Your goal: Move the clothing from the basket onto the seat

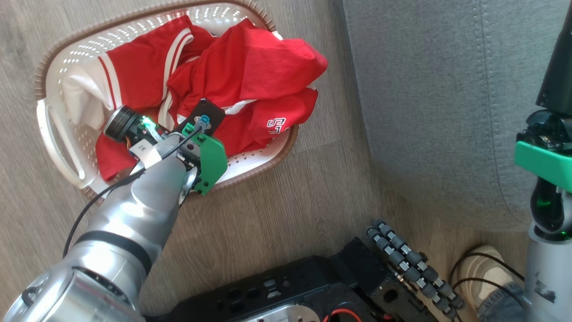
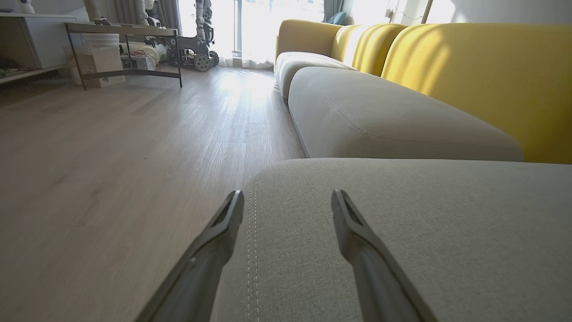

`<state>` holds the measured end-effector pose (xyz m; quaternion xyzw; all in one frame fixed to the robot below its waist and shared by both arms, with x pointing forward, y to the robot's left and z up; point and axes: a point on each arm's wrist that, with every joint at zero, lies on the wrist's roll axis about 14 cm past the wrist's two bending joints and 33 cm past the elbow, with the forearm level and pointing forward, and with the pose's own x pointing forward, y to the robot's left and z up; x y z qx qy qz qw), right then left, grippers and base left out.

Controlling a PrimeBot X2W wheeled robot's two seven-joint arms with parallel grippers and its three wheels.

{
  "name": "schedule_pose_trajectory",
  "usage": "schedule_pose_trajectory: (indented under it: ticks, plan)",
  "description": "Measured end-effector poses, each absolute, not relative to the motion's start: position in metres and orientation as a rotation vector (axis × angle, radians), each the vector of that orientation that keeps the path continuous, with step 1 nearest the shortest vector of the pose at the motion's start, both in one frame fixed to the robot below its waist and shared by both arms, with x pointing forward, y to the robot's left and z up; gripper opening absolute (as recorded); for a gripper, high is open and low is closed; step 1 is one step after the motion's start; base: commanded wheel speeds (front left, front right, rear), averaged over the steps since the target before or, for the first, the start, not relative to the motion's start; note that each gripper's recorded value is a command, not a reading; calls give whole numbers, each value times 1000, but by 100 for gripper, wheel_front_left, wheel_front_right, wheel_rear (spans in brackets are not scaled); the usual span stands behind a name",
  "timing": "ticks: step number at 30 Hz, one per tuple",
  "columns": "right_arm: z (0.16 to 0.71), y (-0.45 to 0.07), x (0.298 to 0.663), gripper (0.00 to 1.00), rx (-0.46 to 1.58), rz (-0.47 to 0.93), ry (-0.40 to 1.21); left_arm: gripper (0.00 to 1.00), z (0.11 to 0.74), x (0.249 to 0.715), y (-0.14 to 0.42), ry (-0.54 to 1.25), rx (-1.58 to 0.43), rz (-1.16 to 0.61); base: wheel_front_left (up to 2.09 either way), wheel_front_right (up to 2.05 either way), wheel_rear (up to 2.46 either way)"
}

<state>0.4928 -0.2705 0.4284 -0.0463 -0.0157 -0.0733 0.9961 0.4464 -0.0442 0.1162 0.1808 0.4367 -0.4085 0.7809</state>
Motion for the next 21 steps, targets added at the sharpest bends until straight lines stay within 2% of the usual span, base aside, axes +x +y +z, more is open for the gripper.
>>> schedule_pose_trajectory:
  ticks: [8,21]
  plan:
    - [442,-271,491,100,-81,-150,-59,0,143,460,-54,872,344,-877,0,0,0]
    - [485,-259,479,100,-21,-132,-133,0,240,473,-62,675,199,-823,0,0,0]
